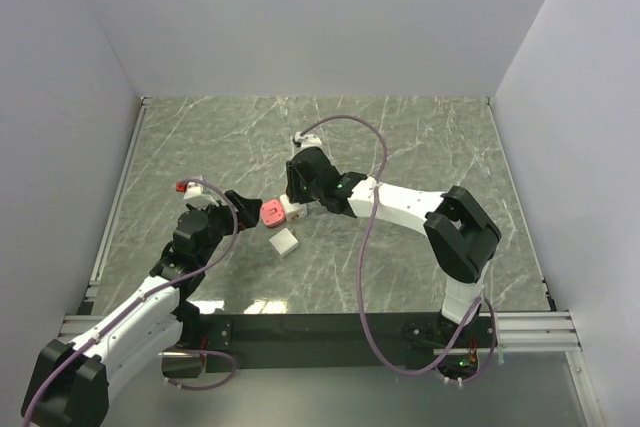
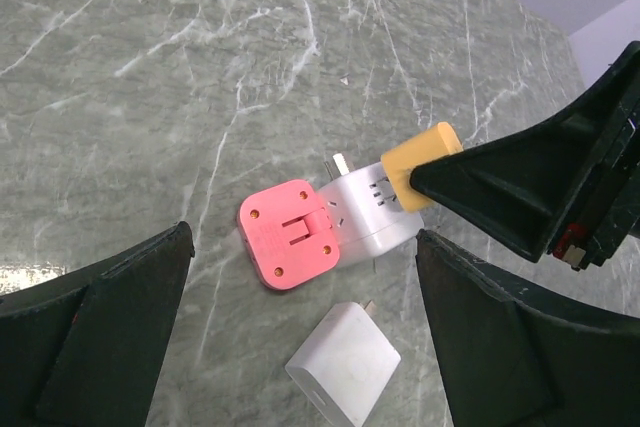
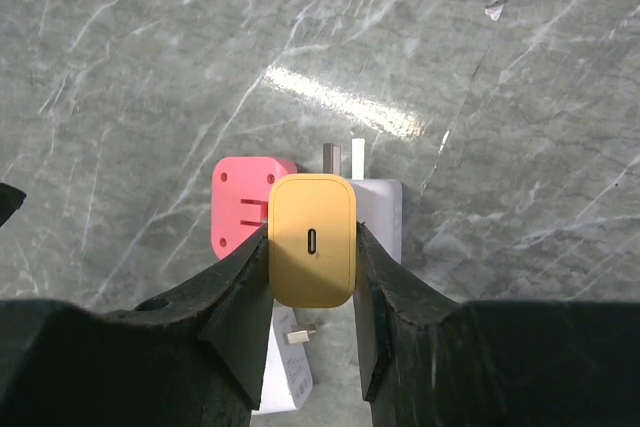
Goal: Insert the plug
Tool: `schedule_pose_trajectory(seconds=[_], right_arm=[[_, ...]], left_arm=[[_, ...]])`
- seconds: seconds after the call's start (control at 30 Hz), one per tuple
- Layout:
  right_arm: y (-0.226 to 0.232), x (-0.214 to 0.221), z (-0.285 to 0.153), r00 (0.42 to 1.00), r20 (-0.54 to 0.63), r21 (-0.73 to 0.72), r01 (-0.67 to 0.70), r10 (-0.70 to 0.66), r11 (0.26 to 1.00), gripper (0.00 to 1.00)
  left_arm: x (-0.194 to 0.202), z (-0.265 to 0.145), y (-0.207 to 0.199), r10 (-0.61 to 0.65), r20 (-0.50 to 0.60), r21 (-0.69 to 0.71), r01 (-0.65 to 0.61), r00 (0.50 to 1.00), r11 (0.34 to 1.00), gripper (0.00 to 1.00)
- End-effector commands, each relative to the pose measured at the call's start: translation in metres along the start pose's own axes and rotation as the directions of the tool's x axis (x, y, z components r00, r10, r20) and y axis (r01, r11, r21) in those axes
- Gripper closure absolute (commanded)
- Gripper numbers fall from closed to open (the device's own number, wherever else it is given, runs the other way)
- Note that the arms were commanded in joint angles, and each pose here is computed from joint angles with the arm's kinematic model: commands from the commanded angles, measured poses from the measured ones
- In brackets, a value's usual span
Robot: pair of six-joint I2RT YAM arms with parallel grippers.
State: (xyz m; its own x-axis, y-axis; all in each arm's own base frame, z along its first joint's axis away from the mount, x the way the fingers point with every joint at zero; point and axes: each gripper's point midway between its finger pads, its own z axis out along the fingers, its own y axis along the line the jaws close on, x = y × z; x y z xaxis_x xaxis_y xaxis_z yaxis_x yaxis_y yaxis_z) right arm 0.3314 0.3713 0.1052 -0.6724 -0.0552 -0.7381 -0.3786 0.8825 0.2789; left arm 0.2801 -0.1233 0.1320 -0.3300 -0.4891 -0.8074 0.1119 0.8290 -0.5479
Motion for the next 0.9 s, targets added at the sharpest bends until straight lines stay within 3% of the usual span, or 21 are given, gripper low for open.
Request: schedule_pose_trajectory(seconds=[0.0, 0.87], right_arm=[[0.005, -0.014, 0.001, 0.999, 0.034, 0.022, -0.002, 0.001, 1.000, 1.00], [0.007, 0.007, -0.002, 0.998, -0.002, 0.103, 0.064, -0.064, 0.993, 1.00]], left_arm=[[-0.002, 0.000, 0.004, 0.010, 0.014, -0.010, -0.009, 1.000, 1.000, 0.01], [0.002, 0.000, 0.005, 0.004, -0.001, -0.005, -0.004, 1.000, 1.000, 0.00]])
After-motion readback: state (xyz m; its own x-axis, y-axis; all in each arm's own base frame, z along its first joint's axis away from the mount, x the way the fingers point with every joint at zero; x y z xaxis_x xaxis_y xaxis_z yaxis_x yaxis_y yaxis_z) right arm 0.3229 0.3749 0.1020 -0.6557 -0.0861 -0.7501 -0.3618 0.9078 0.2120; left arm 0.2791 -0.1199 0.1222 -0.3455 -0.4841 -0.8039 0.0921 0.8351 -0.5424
